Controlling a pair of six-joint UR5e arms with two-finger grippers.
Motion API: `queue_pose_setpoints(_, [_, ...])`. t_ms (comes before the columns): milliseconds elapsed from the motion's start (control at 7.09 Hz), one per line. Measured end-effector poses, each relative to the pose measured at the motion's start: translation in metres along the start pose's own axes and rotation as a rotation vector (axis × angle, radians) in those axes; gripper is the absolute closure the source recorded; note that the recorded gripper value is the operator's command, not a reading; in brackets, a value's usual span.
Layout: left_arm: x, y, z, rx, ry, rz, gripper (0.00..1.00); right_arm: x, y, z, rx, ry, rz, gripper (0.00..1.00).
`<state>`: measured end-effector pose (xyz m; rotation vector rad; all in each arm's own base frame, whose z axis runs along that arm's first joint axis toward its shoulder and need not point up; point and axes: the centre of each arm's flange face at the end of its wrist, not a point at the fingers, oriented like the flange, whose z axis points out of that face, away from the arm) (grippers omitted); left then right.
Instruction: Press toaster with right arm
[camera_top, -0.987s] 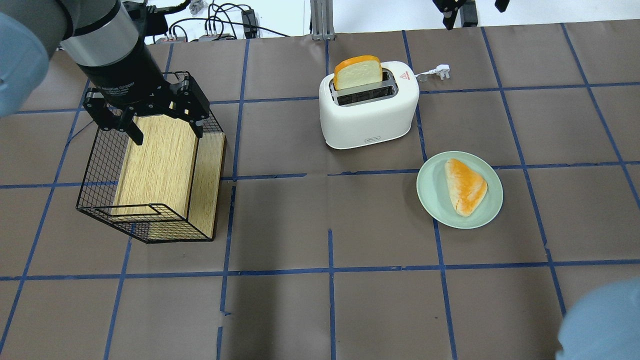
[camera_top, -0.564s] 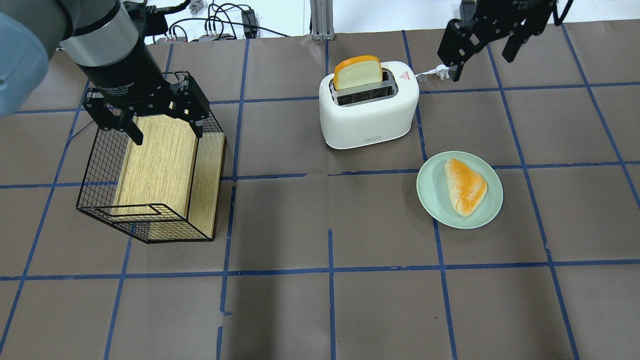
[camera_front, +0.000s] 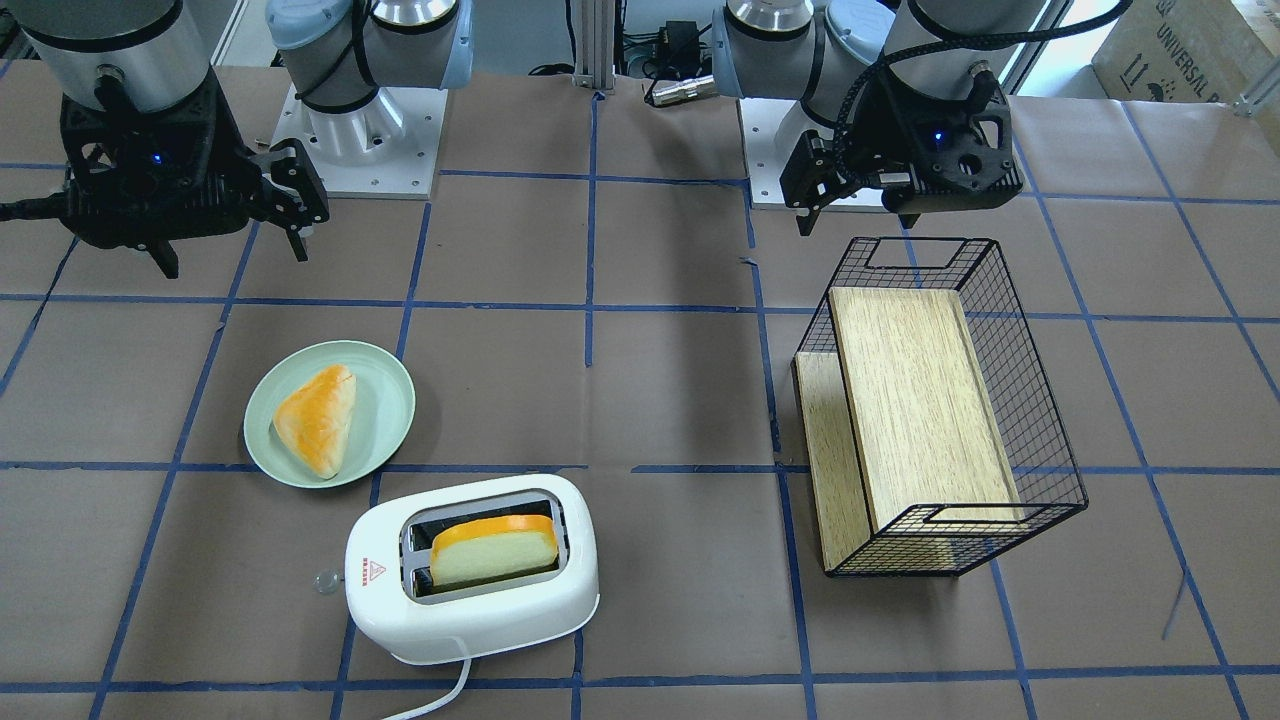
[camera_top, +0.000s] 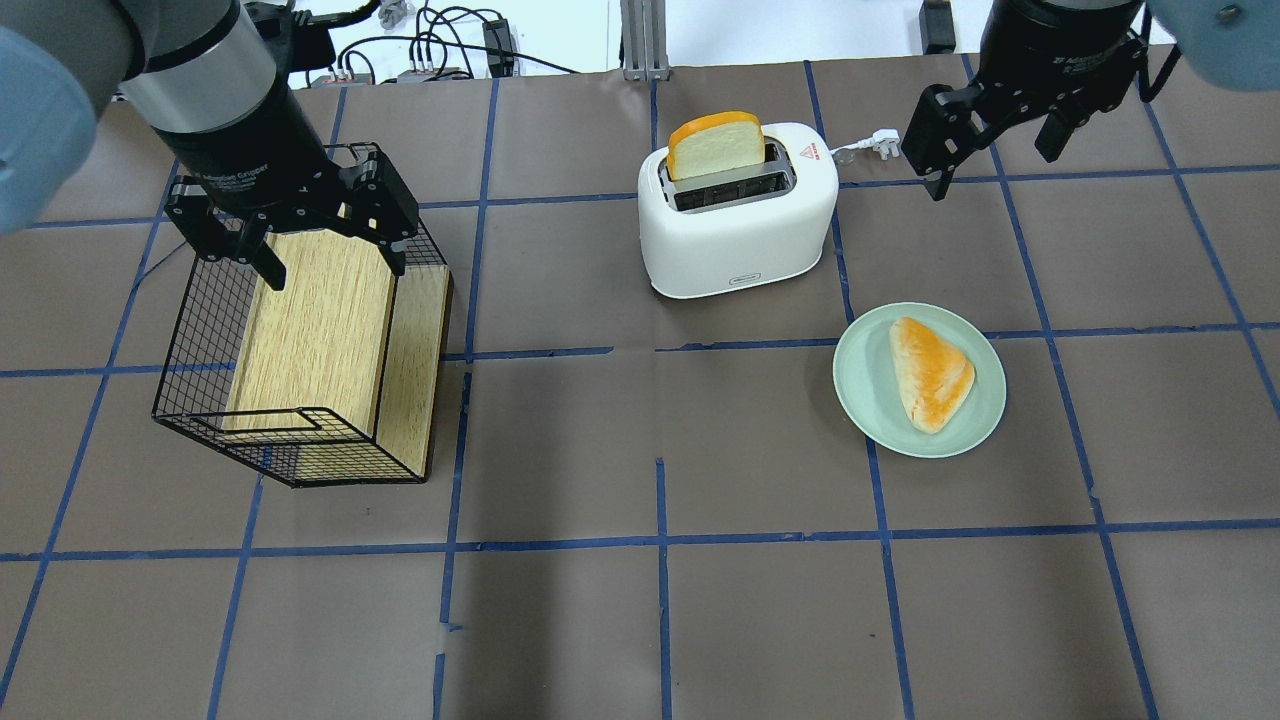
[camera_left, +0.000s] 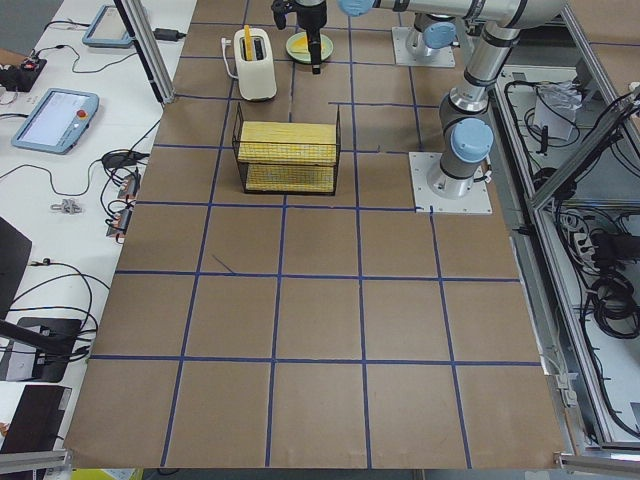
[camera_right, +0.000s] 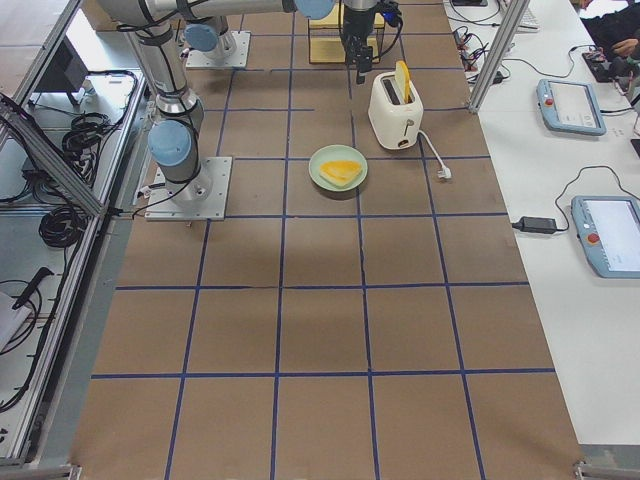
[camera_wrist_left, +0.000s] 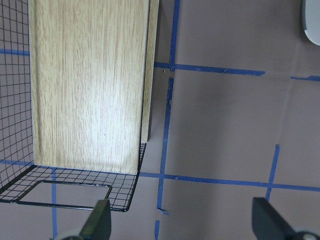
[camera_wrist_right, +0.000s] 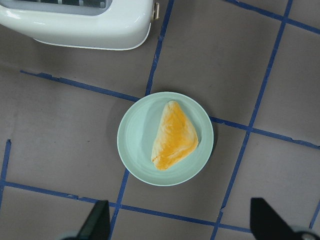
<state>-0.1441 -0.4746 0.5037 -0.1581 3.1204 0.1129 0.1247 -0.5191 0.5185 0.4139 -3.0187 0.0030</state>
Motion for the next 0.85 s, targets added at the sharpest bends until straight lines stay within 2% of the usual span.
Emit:
queue_pose_setpoints(423, [0.0000, 0.0001, 0.0001, -0.001, 0.000, 0.000, 0.00, -0.0054, -0.0023, -0.0008, 0.018, -0.057, 0.040, 0.00])
queue_pose_setpoints(846, [0.0000, 0.0000, -0.0002, 0.000, 0.000, 0.000, 0.00, -0.0059, -0.0025, 0.0001, 0.017, -0.065, 0.060, 0.00])
